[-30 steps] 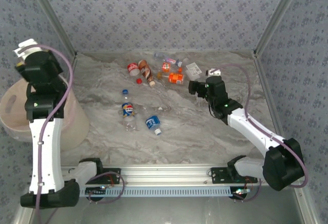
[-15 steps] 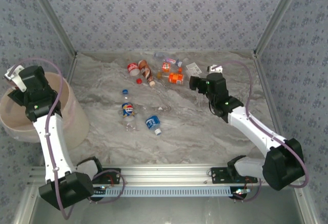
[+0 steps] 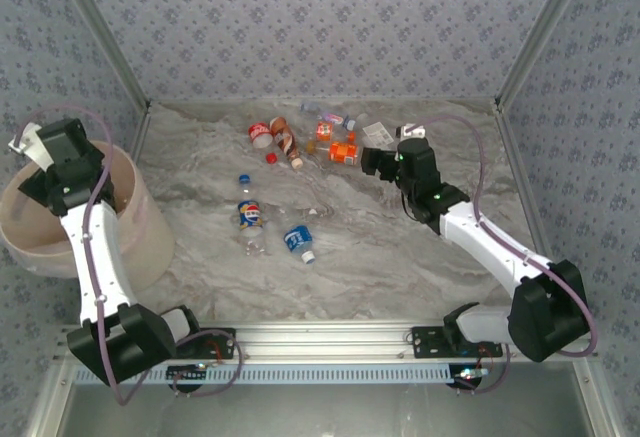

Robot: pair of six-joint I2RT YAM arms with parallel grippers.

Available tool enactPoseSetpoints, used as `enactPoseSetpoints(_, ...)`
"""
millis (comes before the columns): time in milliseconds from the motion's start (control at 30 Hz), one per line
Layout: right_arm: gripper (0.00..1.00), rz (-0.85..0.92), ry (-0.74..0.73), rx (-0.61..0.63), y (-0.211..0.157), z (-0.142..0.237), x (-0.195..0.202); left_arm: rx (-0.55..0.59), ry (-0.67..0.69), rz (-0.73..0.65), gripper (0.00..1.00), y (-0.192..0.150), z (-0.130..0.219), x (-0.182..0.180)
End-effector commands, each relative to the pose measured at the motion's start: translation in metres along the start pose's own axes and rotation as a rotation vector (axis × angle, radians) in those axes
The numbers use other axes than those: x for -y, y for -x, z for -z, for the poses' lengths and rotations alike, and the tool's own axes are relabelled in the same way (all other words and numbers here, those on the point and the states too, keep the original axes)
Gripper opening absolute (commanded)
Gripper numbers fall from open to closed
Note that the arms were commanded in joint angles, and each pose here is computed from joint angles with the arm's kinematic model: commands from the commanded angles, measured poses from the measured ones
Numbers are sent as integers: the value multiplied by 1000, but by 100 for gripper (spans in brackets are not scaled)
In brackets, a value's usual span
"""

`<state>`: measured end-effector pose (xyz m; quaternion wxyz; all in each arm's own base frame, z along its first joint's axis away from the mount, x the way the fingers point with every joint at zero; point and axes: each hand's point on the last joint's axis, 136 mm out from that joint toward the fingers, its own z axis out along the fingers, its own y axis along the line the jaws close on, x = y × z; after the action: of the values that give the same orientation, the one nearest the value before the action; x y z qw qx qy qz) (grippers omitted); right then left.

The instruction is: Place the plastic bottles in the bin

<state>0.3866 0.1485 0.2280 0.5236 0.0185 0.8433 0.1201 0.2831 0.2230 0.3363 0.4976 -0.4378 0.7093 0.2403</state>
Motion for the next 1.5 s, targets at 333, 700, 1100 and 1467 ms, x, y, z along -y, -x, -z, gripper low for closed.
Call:
enactPoseSetpoints(333, 100, -25, 12, -21, 1, -6, -7, -126, -257, 156, 98, -3, 47, 43)
enactPoseSetpoints(700, 100, -70, 0, 47, -3, -5, -4, -180, -625, -7, 98, -44, 143, 162)
enactPoseSetpoints(1100, 100, -62, 54, 86, -7, 6, -8, -525, -845, -268, 98, -191, 210, 233)
enactPoseSetpoints(1467, 100, -83, 61, 106, -12, 15, 0, -858, -812, -539, 98, -298, 208, 197)
